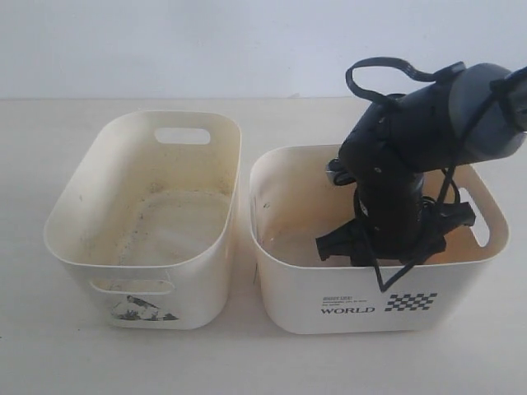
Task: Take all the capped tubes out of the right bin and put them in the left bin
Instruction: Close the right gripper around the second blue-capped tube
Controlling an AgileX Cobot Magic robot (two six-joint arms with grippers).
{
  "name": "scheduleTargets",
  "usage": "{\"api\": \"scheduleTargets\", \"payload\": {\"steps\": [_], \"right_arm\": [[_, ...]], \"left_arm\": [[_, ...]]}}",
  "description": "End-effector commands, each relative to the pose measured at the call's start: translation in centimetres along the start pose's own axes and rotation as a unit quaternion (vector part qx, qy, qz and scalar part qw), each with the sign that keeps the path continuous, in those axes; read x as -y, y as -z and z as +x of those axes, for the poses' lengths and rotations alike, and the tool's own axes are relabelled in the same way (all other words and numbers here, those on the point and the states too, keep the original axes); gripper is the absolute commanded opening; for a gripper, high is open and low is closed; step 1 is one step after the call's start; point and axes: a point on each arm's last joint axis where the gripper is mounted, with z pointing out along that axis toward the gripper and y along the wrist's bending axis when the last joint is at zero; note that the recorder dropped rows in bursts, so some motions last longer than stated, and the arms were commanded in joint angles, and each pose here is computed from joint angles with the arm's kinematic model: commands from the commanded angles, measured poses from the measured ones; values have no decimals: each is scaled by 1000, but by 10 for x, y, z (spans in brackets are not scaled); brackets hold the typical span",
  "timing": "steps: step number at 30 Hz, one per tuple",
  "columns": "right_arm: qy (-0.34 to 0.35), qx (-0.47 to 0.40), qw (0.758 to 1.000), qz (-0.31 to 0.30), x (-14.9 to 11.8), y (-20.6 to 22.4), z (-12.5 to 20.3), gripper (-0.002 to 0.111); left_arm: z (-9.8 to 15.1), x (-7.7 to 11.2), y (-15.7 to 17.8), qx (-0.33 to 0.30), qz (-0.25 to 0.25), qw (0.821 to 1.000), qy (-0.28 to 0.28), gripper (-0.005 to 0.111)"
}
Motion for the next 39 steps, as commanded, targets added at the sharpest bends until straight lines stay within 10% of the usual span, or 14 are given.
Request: {"api": "scheduleTargets", "payload": {"steps": [1,12,19,39], "right_arm": [[3,-12,1000,2,-1,-9,1,57],[14,-20,999,-20,-10,-21,2,53],[-2,-30,999,-34,-12,-21,4,-1],[-30,90,988,-120,16,73,-1,0]], "left_arm": [[-1,0,0,2,0,1000,7,4],[-1,0,0,2,0,1000,7,4],[-1,0,0,2,0,1000,7,4],[-1,0,0,2,0,1000,7,4]]}}
